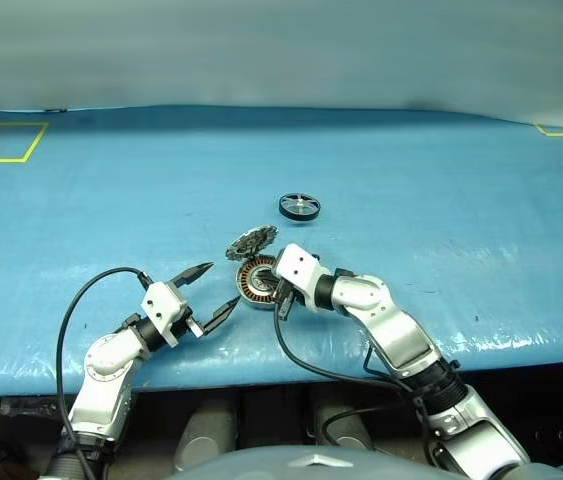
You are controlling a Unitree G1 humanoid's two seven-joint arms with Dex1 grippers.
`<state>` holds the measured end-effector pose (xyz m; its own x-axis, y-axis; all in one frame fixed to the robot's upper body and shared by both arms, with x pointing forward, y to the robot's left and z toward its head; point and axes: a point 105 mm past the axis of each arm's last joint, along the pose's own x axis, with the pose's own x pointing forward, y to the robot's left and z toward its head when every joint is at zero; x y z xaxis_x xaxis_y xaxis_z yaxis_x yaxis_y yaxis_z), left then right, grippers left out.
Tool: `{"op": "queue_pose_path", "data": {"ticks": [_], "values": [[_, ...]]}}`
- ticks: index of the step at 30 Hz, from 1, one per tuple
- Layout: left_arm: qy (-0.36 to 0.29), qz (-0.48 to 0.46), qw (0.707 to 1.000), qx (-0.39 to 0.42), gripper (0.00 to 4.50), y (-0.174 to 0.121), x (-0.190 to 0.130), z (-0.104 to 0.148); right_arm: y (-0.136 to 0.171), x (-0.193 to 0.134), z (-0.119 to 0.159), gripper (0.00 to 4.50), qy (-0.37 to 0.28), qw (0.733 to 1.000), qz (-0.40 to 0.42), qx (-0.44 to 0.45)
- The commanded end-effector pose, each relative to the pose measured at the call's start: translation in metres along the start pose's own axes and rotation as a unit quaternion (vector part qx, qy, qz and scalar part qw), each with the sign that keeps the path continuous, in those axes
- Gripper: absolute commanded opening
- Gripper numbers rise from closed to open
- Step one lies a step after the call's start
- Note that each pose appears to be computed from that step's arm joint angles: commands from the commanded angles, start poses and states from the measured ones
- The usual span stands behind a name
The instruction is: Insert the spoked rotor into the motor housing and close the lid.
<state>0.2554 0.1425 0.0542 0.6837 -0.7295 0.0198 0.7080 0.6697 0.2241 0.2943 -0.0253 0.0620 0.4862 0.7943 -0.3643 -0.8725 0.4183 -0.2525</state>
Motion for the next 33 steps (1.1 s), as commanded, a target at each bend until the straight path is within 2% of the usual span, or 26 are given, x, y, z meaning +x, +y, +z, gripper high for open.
{"op": "queue_pose_path", "data": {"ticks": [1,5,16,28,33], "values": [[-0.008,0.002,1.000,0.013,4.25,0.001,-0.001,0.005,0.000,0.001,-0.019,0.02,0.033,0.999,0.000,0.007],[-0.007,0.001,1.000,0.011,4.25,-0.001,-0.001,0.004,-0.001,-0.004,-0.014,0.02,0.023,1.000,-0.002,0.003],[-0.010,-0.001,1.000,0.011,4.25,-0.001,0.002,0.005,-0.010,-0.012,0.024,0.02,-0.037,0.999,-0.018,-0.022],[-0.010,-0.001,1.000,0.013,4.25,-0.001,0.001,0.005,0.001,-0.003,-0.012,0.02,0.023,1.000,0.000,-0.003],[-0.009,-0.002,1.000,0.011,4.25,-0.002,0.001,0.005,0.000,-0.007,-0.007,0.02,0.015,1.000,-0.005,-0.011]]}}
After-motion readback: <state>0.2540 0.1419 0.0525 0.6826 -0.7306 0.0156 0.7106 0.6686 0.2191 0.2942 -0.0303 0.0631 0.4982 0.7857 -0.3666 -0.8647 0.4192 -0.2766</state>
